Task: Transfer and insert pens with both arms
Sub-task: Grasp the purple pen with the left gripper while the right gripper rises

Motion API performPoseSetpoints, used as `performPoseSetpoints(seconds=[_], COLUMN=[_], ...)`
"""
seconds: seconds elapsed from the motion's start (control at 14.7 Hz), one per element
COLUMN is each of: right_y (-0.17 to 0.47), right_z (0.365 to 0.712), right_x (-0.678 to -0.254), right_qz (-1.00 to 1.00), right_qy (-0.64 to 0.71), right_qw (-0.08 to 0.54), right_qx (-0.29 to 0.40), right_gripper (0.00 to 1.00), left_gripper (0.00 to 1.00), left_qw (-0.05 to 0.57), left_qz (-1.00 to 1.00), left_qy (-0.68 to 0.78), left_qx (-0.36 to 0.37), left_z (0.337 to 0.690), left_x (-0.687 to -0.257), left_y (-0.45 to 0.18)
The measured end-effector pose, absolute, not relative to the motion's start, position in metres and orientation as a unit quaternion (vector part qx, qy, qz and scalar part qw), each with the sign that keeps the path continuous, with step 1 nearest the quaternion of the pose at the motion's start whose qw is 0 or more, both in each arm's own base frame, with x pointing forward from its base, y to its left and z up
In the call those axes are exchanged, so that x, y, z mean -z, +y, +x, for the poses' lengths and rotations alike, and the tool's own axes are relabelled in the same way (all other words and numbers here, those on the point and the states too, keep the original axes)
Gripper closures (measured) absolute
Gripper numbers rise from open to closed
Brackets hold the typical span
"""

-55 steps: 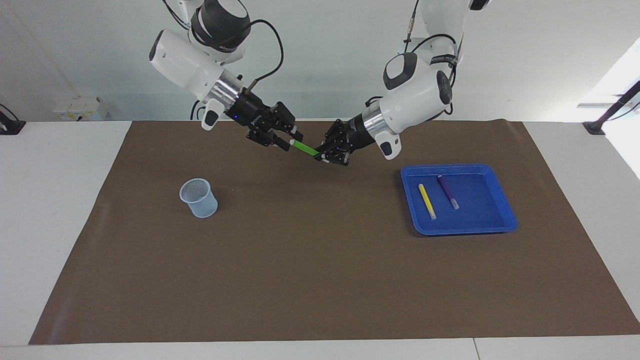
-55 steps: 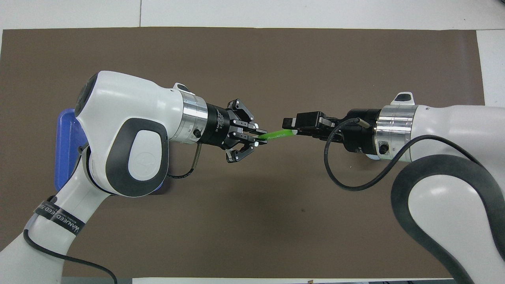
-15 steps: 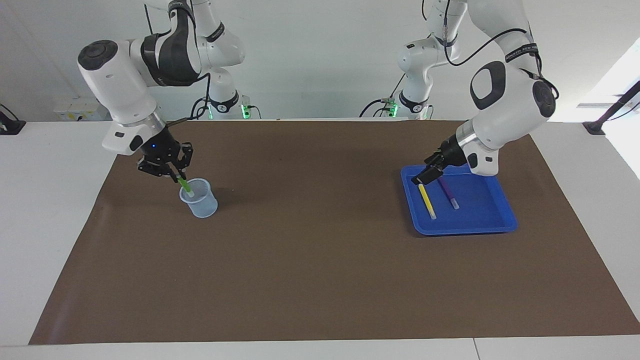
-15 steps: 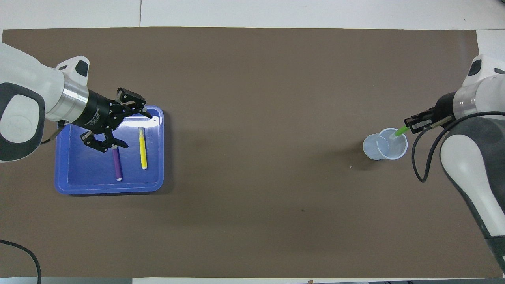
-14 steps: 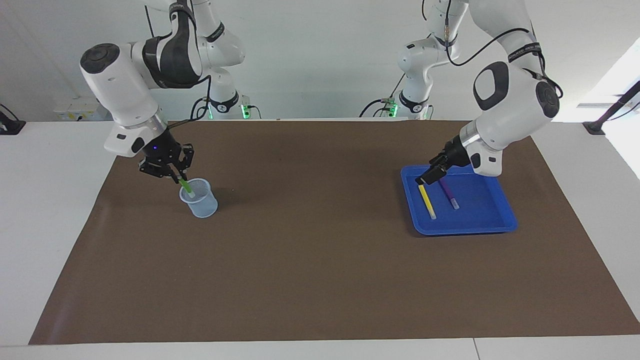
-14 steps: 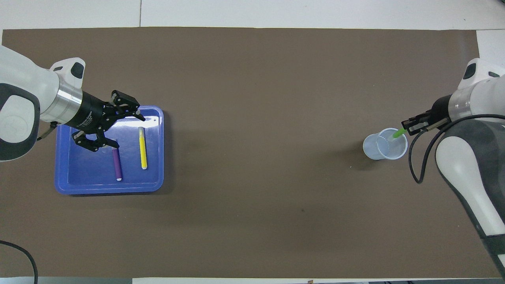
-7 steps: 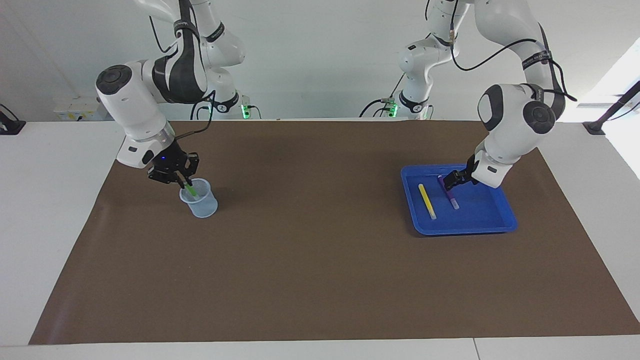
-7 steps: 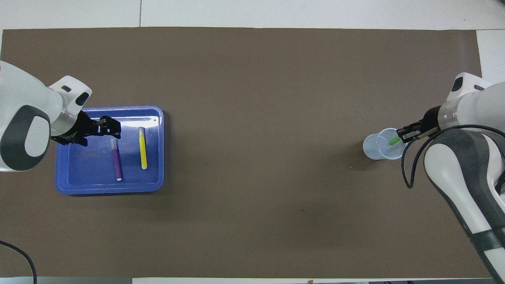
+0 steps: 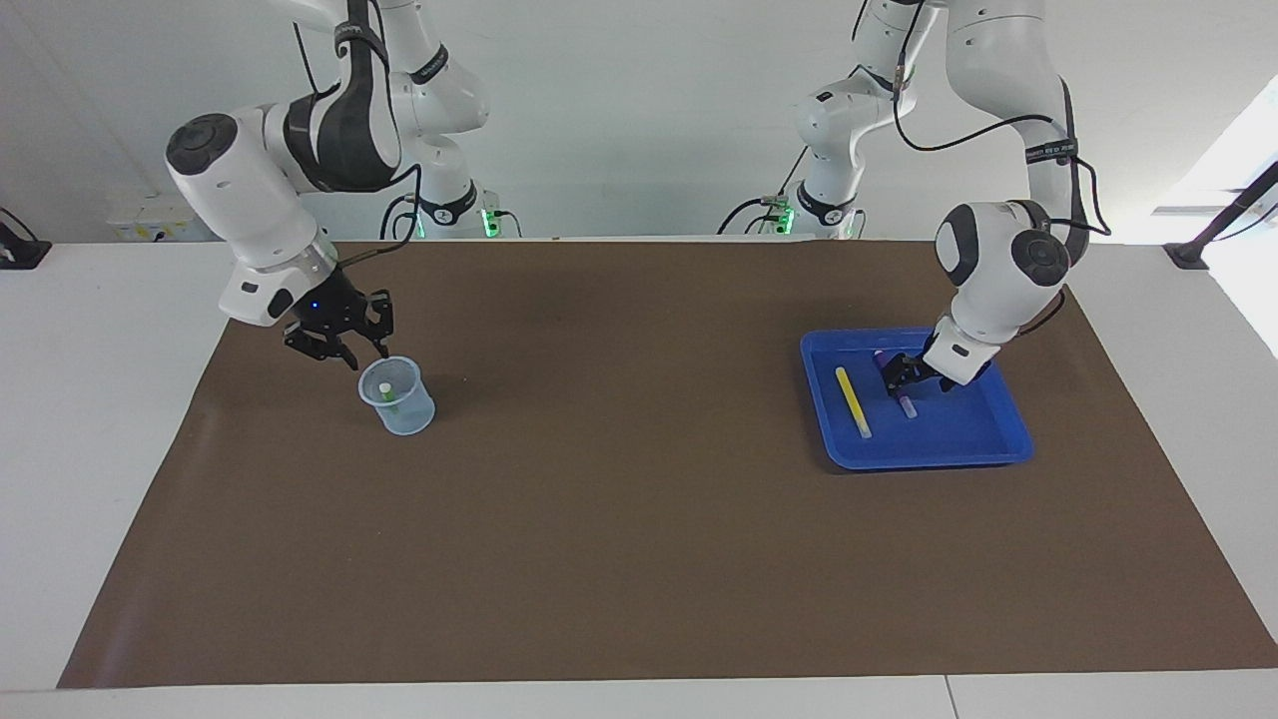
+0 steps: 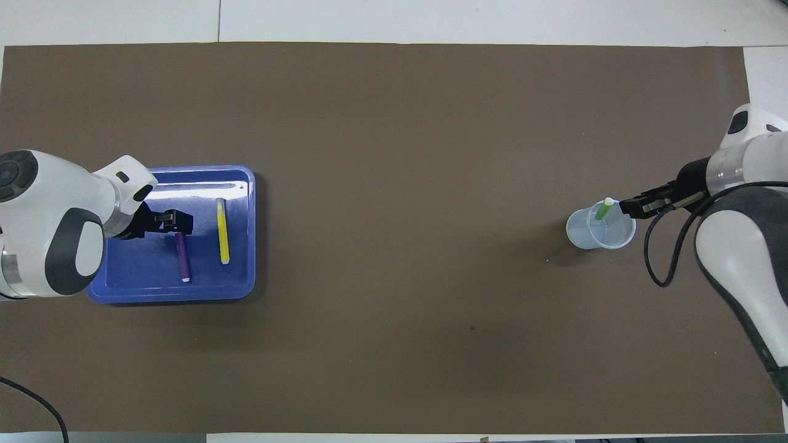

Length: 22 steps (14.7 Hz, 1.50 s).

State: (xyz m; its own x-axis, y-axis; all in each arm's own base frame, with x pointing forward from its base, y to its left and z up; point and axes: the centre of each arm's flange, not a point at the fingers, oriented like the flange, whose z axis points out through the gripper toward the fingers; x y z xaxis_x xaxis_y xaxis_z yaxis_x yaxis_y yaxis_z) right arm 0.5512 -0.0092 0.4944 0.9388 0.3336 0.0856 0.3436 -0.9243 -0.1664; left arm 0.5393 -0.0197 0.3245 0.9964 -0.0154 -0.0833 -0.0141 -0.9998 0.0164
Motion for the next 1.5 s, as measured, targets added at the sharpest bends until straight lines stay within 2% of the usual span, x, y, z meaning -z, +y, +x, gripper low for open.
performPoseSetpoints(seconds=[0.14, 0.34, 0.61, 0.75, 0.82, 0.88, 1.16, 1.5], right_y=[-0.002, 0.015, 0.038, 0.051, 0.059, 0.068, 0.102, 0.134], right_z=[0.554, 0.557, 0.56, 0.561, 0.561, 0.562, 0.564, 0.565], right_x=[-0.522, -0.542, -0.554, -0.56, -0.562, -0.564, -0.571, -0.574], right_qz=[-0.976, -0.96, -0.925, -0.903, -0.893, -0.887, -0.866, -0.859], right_qy=[-0.163, -0.11, 0.04, 0.096, 0.113, 0.126, 0.159, 0.173], right_qw=[0.138, 0.249, 0.375, 0.419, 0.435, 0.444, 0.473, 0.481], right_qx=[0.042, 0.067, 0.04, 0.018, 0.009, 0.005, 0.002, 0.008], right_gripper=[0.56, 0.56, 0.56, 0.55, 0.52, 0.49, 0.45, 0.39], left_gripper=[0.04, 0.07, 0.13, 0.26, 0.26, 0.33, 0.81, 0.83], left_qw=[0.008, 0.01, 0.011, 0.011, 0.011, 0.012, 0.011, 0.011], left_qz=[0.999, 1.0, 1.0, 1.0, 1.0, 1.0, 1.0, 1.0], left_qy=[-0.005, 0.005, 0.005, 0.005, 0.005, 0.005, 0.007, 0.008], left_qx=[0.036, 0.02, 0.014, 0.015, 0.016, 0.016, 0.014, 0.014], left_z=[0.538, 0.534, 0.529, 0.528, 0.528, 0.528, 0.528, 0.529], left_x=[-0.321, -0.311, -0.304, -0.302, -0.301, -0.301, -0.303, -0.303], left_y=[-0.021, -0.023, -0.025, -0.025, -0.025, -0.025, -0.022, -0.022])
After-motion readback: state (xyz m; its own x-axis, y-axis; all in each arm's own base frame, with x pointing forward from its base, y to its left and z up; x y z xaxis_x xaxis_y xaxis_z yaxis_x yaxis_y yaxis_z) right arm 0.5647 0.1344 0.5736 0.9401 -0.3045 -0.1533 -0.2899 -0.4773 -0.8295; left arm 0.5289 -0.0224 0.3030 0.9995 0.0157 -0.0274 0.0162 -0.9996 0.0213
